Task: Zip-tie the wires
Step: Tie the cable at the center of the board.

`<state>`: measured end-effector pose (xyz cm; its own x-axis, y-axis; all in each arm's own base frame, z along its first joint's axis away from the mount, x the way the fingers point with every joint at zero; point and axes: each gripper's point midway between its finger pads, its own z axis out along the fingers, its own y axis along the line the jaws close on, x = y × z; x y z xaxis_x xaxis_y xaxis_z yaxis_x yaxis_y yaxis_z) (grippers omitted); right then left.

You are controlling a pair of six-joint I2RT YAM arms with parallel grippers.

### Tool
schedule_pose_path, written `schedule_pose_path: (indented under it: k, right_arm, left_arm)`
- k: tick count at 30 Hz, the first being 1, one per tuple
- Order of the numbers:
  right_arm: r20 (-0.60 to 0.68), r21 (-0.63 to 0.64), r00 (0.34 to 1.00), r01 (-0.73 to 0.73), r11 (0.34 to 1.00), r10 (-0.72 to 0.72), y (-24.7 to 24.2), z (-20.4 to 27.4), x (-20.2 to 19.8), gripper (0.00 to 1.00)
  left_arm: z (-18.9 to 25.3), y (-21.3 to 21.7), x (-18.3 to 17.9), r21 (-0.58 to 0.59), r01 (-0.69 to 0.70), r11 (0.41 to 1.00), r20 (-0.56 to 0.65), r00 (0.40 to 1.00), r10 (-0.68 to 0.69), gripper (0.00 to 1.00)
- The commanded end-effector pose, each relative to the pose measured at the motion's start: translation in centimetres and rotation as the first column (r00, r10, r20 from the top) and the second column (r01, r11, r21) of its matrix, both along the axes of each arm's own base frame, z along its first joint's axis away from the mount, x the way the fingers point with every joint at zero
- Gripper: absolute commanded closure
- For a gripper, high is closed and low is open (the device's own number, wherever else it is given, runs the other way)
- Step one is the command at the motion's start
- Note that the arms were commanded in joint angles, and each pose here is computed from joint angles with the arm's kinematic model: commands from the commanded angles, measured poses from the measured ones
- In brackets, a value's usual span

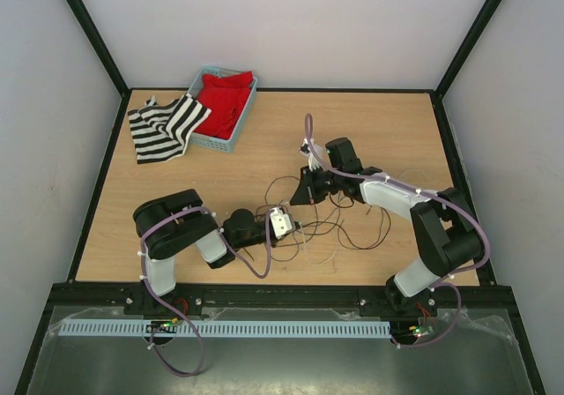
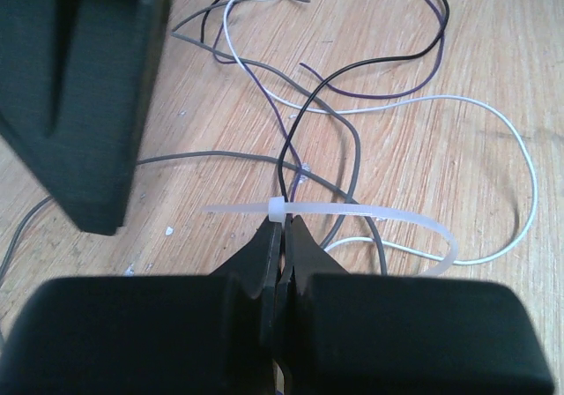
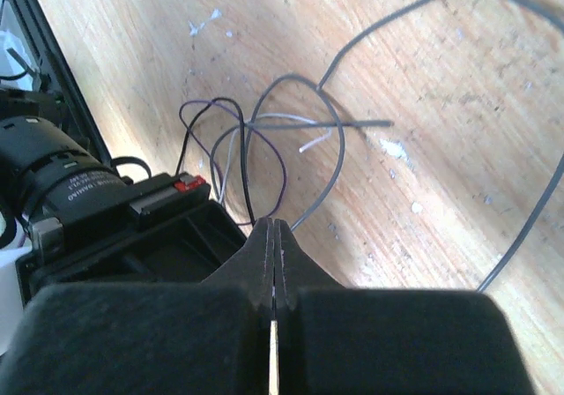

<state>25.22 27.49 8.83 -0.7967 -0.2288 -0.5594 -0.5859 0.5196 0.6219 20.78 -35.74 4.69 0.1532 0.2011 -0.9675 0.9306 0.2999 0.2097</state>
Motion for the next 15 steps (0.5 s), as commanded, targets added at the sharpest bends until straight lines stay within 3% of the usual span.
schedule_pose_path:
  k: [1, 5, 6, 8, 10, 12, 15]
  right_arm:
    - [0.060, 0.040, 0.998, 0.019, 0.999, -0.022, 0.8, 1.6, 2.1, 1.00]
    - [0.071, 0.038, 0.997, 0.022, 0.999, -0.024, 0.6, 1.9, 2.4, 1.00]
    - [0.077, 0.028, 0.996, 0.033, 0.999, -0.035, 0.2, 1.9, 2.5, 0.93]
    - [0.102, 0.007, 0.993, 0.050, 0.999, -0.051, -0.5, 2.2, 2.5, 0.69]
    - [0.110, -0.010, 0.993, 0.053, 0.999, -0.052, -1.1, 2.2, 1.9, 0.56]
    - [0.098, -0.016, 0.994, 0.050, 0.999, -0.048, -1.5, 1.9, 1.0, 0.48]
    - [0.067, -0.025, 0.997, 0.043, 0.999, -0.041, -2.0, 1.0, -0.4, 0.44]
  left_arm:
    - [0.7, -0.6, -0.6, -0.025, 0.040, 0.999, 0.000, 0.999, -0.040, 1.00]
    - [0.8, -0.5, -0.3, -0.031, 0.022, 0.999, -0.011, 1.000, -0.022, 1.00]
    - [0.8, -0.4, -0.2, -0.032, 0.019, 0.999, -0.014, 1.000, -0.020, 1.00]
    - [0.9, -0.3, -0.1, -0.037, 0.013, 0.999, -0.023, 1.000, -0.014, 1.00]
    - [0.8, -0.2, 0.0, -0.037, 0.008, 0.999, -0.026, 1.000, -0.009, 1.00]
    - [0.8, -0.2, 0.2, -0.037, 0.004, 0.999, -0.025, 1.000, -0.005, 1.00]
    - [0.9, -0.2, 0.2, -0.037, 0.004, 0.999, -0.023, 1.000, -0.005, 1.00]
